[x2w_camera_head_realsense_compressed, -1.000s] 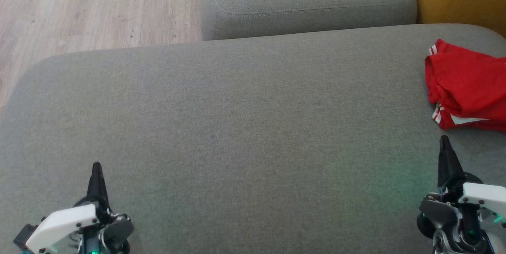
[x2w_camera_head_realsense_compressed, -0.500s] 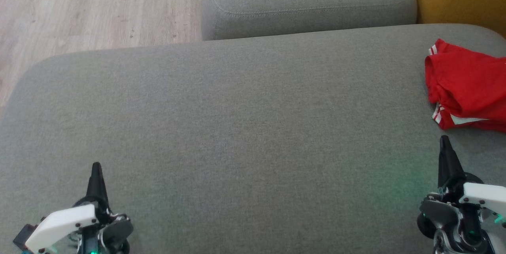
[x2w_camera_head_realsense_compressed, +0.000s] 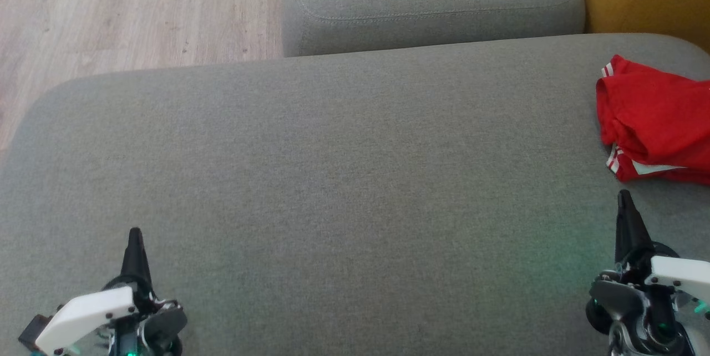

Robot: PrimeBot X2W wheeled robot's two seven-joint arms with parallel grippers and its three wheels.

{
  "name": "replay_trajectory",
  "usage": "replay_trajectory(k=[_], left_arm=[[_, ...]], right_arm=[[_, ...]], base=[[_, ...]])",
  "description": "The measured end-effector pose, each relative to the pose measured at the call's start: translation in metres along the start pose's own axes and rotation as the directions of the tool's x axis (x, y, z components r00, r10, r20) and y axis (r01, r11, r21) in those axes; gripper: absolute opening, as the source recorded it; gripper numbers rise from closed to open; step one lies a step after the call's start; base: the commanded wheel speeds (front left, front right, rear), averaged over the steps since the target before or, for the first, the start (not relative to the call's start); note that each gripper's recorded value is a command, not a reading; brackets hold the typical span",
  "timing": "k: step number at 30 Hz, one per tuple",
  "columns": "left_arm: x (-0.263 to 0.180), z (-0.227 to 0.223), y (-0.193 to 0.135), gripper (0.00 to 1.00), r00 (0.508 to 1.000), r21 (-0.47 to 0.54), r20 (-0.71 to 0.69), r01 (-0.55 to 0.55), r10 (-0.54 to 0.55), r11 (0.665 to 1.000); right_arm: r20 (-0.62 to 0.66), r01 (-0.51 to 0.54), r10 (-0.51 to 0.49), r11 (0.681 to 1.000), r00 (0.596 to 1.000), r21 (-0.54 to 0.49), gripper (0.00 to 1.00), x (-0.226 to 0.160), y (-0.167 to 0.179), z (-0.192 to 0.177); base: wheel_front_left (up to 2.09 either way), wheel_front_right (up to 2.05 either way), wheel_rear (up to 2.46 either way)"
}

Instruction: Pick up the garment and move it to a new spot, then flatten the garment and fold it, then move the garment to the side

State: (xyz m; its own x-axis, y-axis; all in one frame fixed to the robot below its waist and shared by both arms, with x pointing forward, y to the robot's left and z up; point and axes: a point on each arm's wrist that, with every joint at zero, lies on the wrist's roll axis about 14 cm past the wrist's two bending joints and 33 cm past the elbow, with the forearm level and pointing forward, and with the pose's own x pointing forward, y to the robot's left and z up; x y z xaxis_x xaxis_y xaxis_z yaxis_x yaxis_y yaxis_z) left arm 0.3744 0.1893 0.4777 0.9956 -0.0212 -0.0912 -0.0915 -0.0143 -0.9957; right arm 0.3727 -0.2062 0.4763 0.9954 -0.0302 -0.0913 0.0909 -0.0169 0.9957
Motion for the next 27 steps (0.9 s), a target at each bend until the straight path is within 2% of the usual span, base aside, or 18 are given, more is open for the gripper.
replay_trajectory(k=[27], left_arm=[[-0.0001,0.0004,0.0001,0.0,1.0,0.0,-0.001,0.0,0.0,1.0]], right_arm=[[-0.002,0.0,0.0,1.0,1.0,0.001,0.0,-0.0001,0.0,0.0007]], base=[[0.0,0.0,0.0]])
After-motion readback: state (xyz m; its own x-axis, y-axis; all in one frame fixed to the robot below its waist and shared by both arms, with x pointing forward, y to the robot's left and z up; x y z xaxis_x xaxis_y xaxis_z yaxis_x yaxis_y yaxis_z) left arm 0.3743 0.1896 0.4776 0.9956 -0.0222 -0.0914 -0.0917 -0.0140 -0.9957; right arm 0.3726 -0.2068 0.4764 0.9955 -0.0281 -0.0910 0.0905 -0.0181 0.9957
